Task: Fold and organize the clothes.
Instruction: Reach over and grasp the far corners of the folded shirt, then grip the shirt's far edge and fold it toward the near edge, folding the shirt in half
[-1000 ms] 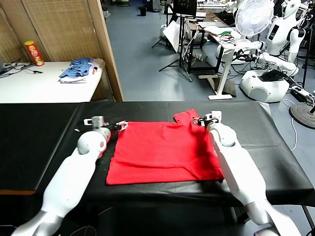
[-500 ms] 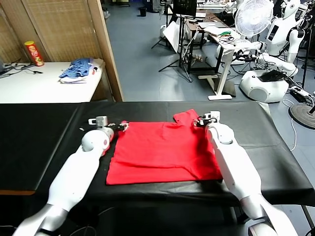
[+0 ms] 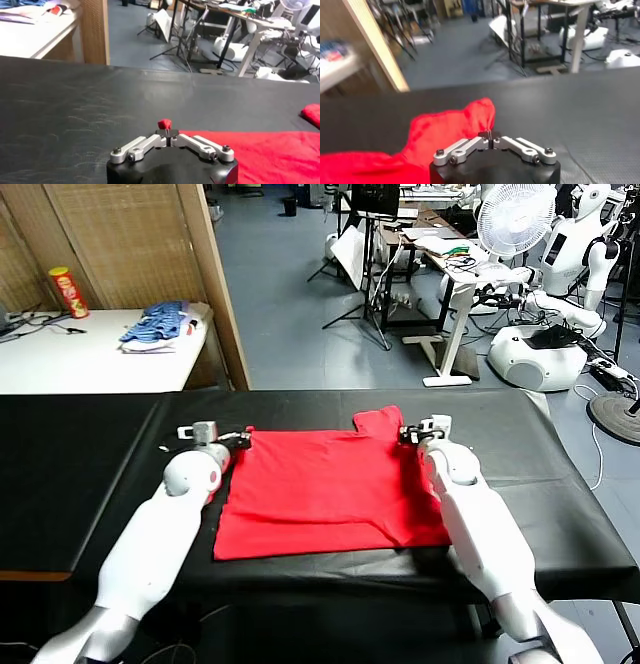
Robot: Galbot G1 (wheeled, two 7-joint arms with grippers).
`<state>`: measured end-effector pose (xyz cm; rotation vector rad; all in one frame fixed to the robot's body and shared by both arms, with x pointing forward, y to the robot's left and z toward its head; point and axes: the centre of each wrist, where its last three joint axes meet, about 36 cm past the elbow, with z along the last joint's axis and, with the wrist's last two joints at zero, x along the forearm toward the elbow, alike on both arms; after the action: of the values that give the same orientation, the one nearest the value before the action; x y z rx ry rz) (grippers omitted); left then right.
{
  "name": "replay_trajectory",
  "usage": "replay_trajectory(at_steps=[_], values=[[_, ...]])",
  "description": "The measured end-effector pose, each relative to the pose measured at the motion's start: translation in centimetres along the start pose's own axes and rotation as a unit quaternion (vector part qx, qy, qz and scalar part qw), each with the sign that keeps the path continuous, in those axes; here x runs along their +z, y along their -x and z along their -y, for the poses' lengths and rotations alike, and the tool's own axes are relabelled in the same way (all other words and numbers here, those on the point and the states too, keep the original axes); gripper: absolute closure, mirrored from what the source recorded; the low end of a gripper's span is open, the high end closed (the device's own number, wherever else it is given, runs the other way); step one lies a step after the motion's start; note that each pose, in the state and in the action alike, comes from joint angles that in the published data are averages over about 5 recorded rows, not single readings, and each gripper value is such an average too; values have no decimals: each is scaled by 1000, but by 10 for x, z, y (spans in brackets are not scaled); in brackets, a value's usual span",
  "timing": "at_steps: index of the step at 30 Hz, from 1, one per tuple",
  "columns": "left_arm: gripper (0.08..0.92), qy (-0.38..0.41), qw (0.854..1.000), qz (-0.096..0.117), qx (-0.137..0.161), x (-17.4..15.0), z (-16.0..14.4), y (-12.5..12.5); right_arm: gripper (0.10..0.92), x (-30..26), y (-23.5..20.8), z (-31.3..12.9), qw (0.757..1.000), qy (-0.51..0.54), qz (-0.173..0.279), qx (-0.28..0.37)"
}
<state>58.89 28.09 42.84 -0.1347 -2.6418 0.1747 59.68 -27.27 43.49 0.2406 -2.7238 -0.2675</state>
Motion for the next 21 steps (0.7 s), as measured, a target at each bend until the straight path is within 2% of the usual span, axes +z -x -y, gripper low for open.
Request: replay_trajectory(at_steps=[11,21], values=[[872,26,998,53,18,-2,6,-78,900,3,-86,13,999,-27,16,-8],[872,68,996,57,26,30,11,-150,900,9,-146,-3,995,-92,-40,17]])
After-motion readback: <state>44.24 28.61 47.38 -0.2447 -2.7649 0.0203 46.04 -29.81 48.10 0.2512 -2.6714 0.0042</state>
